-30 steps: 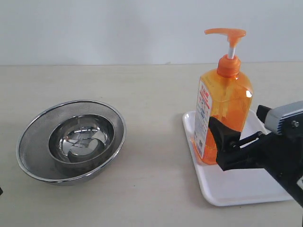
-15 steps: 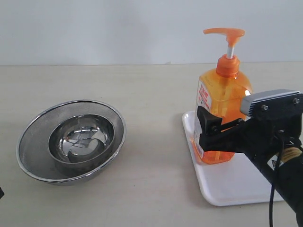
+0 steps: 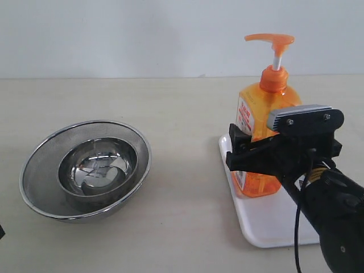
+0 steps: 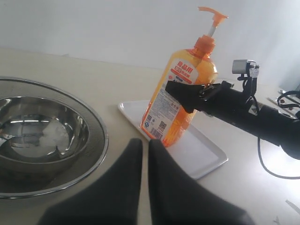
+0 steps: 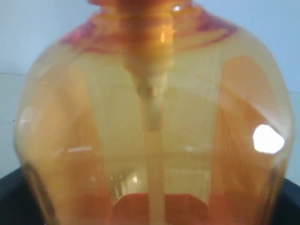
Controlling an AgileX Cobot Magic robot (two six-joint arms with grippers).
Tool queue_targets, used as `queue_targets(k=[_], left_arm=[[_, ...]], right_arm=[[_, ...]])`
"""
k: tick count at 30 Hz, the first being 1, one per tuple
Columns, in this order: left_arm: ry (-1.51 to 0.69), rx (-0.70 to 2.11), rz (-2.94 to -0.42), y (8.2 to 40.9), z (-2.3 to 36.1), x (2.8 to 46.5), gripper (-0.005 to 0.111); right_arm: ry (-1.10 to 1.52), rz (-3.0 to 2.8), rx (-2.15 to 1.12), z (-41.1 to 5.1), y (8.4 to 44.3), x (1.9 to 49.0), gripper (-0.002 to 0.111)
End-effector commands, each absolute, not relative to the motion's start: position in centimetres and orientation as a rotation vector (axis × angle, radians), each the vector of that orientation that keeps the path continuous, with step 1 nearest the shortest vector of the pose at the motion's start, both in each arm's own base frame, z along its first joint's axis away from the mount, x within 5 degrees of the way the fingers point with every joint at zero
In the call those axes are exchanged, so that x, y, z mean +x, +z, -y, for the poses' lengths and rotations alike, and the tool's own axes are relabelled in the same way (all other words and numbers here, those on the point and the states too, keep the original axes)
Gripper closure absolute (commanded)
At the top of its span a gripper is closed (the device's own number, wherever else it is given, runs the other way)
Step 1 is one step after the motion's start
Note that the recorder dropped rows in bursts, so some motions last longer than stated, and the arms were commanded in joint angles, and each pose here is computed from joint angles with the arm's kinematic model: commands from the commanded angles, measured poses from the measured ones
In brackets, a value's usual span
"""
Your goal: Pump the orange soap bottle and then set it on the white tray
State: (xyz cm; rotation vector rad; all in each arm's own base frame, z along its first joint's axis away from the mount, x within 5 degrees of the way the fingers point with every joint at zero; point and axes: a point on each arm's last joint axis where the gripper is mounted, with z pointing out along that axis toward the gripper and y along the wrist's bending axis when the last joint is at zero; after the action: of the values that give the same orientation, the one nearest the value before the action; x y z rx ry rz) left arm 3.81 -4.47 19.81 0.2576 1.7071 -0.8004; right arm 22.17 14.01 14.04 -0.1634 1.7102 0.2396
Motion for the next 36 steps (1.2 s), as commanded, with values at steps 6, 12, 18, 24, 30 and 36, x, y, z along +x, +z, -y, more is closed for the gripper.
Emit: queue_targets(k=[6, 12, 18, 24, 30, 36], left_arm=[[-0.803, 0.266, -1.710, 19.7, 4.5, 3.8, 0.102], [-0.800, 0.272, -1.710, 19.7, 4.5, 3.8, 0.102], [-0.800, 0.272, -1.710, 19.7, 4.5, 3.8, 0.102], [-0.800, 0.272, -1.710, 19.7, 4.5, 3.8, 0.102], [-0.797, 0.268, -1.708, 19.7, 4.5, 3.8, 0.102], [-0.797, 0.268, -1.708, 19.7, 4.5, 3.8, 0.102]], right_arm=[[0.166, -1.686, -0.234, -14.2, 14.1, 22.5, 0.107], [0.132, -1.582, -0.199, -13.8, 17.3, 22.5, 0.109], [0.090, -1.514, -0.148, -12.9, 19.7, 22.2, 0.109], [0.061, -1.543, -0.112, -11.3, 19.0, 22.3, 0.109], [0.130, -1.565, -0.154, -9.2, 17.9, 22.2, 0.109], [0.149, -1.561, -0.160, -9.4, 18.0, 22.1, 0.109]])
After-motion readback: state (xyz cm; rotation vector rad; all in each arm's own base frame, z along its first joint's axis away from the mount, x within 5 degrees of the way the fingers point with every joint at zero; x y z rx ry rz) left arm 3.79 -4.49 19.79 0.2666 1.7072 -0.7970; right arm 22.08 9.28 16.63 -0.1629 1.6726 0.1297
